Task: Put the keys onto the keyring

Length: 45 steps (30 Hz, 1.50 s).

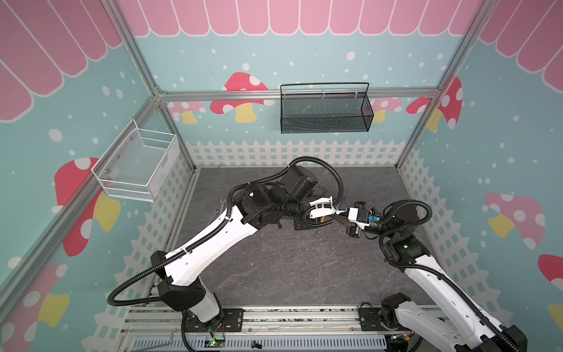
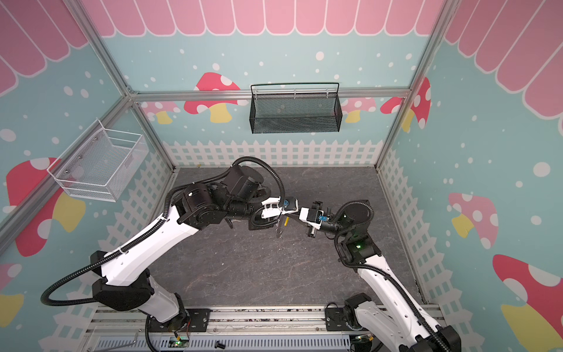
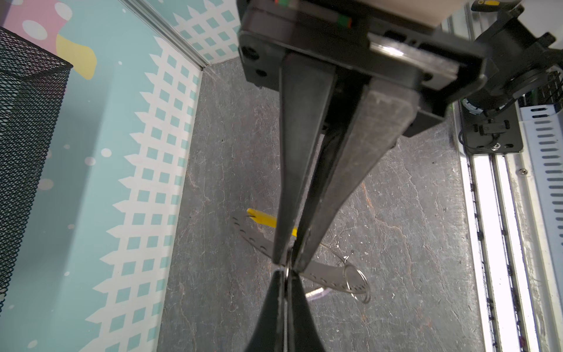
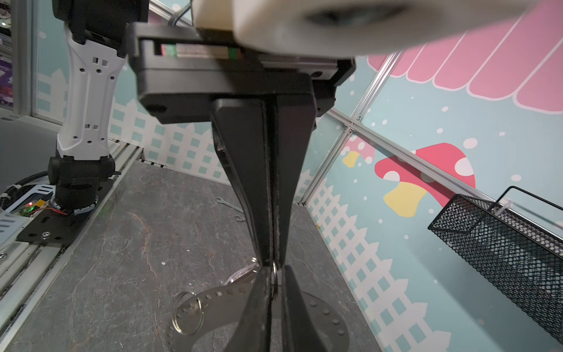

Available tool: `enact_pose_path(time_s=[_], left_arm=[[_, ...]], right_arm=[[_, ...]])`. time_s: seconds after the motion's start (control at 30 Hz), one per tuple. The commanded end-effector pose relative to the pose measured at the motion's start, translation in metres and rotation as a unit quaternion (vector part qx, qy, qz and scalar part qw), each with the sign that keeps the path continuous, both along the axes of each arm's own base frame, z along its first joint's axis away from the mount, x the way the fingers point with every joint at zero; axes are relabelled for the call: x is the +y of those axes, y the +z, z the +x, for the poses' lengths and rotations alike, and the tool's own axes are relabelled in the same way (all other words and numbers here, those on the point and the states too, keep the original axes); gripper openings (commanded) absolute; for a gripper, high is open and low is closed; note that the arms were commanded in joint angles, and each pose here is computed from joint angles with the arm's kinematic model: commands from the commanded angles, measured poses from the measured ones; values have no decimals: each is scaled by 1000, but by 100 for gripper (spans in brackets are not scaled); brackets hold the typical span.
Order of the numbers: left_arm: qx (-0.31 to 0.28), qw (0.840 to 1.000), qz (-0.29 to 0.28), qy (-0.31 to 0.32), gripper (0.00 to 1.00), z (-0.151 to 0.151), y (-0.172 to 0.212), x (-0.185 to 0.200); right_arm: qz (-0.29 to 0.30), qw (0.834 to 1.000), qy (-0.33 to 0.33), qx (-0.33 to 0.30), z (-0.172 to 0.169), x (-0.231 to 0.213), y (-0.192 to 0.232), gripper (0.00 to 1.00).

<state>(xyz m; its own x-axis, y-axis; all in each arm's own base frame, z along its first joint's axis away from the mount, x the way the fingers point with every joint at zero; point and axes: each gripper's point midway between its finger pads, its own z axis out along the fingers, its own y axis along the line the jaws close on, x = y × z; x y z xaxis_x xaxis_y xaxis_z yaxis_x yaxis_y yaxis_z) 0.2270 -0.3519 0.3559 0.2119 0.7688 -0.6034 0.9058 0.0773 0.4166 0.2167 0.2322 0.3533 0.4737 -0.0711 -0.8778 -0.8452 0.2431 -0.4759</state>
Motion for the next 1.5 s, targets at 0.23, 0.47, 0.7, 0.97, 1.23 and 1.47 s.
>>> enact_pose_path(time_s=[0.23,0.47,0.7,0.97,1.23,1.47], left_arm=[[-21,999,-21,-18,0,-5,16,-3],[-24,999,-30,-14,0,-6,13,-1],[-29,998,-48,18,30,2,15,8],[7,989,-139,59,33,2,13,23],[45,982,-175,57,34,-4,6,14],[57,982,-175,44,30,-5,-4,8]], right_arm=[[-3,999,43,17,-11,6,-7,4],[1,999,40,13,-13,5,-4,0],[19,1000,14,3,-10,1,5,0],[45,999,0,-3,-9,-3,16,0],[54,999,-3,-9,-7,-3,23,0],[58,998,-3,-14,-9,-4,26,0]])
